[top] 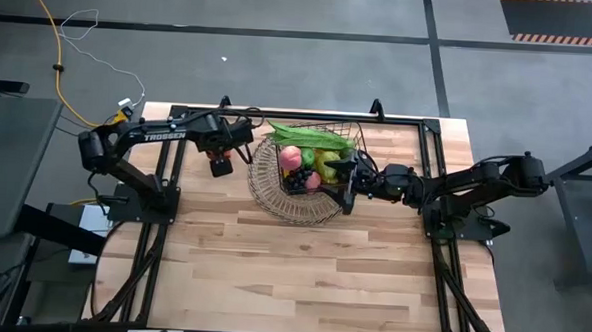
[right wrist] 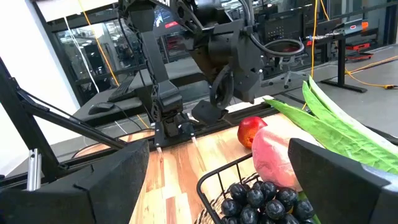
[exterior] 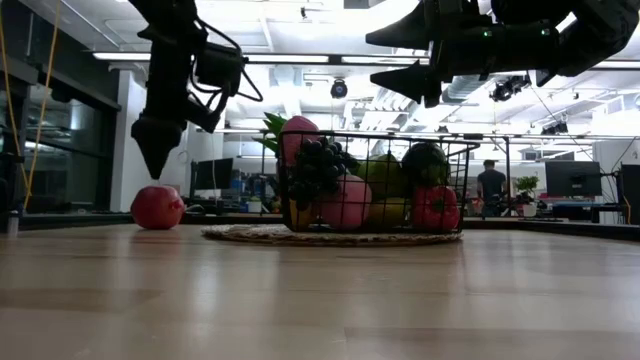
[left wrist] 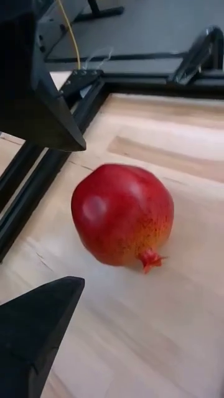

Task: Build produce basket
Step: Put the pomegranate into the wire basket

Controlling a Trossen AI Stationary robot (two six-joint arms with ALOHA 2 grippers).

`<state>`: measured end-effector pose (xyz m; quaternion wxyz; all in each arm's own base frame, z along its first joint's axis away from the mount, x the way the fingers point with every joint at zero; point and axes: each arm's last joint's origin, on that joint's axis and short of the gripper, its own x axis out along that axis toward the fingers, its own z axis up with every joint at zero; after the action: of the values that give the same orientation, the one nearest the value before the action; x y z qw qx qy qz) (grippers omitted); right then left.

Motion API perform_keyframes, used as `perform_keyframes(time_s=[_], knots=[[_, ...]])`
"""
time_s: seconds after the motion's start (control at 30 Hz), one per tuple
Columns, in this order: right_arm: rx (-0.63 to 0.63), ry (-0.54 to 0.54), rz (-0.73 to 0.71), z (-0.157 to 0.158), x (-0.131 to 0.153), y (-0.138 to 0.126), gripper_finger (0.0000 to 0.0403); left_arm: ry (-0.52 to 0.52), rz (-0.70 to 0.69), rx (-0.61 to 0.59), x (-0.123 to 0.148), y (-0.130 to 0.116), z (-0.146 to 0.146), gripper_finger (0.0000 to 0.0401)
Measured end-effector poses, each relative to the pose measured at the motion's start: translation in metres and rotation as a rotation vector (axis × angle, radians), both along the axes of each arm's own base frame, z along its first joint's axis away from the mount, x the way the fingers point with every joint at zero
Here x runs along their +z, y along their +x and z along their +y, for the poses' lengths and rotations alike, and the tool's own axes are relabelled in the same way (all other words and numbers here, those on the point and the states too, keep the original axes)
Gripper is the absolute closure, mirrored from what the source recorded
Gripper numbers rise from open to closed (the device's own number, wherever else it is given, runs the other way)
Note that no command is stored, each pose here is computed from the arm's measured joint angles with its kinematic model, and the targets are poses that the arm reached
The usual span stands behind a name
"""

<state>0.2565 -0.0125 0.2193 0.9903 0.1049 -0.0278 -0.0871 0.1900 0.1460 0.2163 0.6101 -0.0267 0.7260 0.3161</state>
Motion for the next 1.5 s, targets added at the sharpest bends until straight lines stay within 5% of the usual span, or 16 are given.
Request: perform_keyframes(time_s=[0.23, 0.8, 1.5], knots=[[0.000, 0.000, 0.000, 0.000, 0.000, 0.000, 0.0029, -0.087, -0.107, 0.032, -0.001, -0.006, 0.014, 0.0065], [0.000, 0.000, 0.000, 0.000, 0.000, 0.000, 0.0029, -0.113, -0.305, 0.278, -0.002, -0.030, 0.051, 0.0065], [0.000, 0.000, 0.008, 0.000, -0.001, 0.000, 0.0029, -0.206, -0.196, 0.289, -0.035, -0.024, 0.064, 0.0066]])
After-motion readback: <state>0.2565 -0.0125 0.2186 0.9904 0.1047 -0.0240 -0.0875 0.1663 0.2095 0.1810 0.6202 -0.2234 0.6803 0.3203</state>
